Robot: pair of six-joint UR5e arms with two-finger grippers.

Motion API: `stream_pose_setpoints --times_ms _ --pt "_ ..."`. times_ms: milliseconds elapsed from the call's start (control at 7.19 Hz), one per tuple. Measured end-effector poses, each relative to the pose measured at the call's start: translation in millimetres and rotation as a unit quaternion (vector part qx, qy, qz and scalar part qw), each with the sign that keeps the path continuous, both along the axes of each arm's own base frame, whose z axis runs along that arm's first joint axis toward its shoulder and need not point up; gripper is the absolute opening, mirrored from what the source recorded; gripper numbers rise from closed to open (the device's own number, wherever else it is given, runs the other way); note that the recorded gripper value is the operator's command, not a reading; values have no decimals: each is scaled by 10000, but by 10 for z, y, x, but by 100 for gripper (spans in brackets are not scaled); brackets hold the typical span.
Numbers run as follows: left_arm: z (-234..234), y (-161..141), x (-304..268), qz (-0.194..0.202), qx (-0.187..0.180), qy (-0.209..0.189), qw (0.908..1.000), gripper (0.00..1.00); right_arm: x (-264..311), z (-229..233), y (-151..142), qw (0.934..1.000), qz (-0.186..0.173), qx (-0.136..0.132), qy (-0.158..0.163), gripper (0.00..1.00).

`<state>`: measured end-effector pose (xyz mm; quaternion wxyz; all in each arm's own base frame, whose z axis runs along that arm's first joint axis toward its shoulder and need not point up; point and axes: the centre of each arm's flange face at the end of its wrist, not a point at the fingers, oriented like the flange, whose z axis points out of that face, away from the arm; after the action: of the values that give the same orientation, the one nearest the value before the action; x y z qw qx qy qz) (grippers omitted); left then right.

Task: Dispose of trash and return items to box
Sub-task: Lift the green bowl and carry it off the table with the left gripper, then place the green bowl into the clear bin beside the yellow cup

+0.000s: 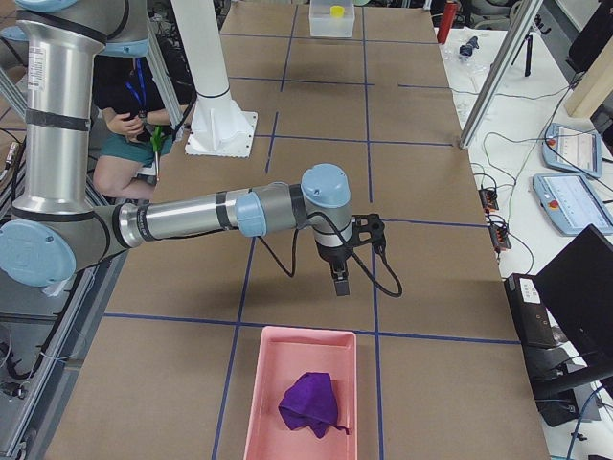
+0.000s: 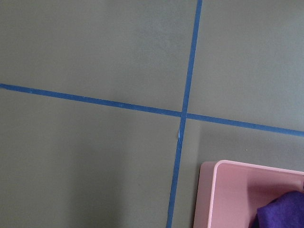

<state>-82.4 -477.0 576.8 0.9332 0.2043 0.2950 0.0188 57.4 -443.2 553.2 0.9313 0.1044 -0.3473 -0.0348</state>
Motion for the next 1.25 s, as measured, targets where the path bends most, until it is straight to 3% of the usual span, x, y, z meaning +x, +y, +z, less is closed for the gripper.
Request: stream_pose_setpoints --times_ms 417,556,834,974,1113,1252 --pt "1164 1106 -454 237 -454 180 9985 0 2 2 0 10000 -4 3 1 100" --pt "1469 1314 -448 236 -483 201 9984 0 1 2 0 10000 -6 6 2 100" --pt "1802 1390 -443 44 -489 264 9984 0 0 6 -8 10000 -7 49 1 100" --pt "1813 1300 -458 -97 -517 314 9981 9 -1 33 -20 10000 -5 96 -1 100" --pt "1817 1193 -474 -185 -540 349 9978 96 -1 72 -30 9999 -3 129 -3 100" --pt "1810 1113 -486 -211 -507 351 9979 100 0 110 -28 9999 1 137 -4 100"
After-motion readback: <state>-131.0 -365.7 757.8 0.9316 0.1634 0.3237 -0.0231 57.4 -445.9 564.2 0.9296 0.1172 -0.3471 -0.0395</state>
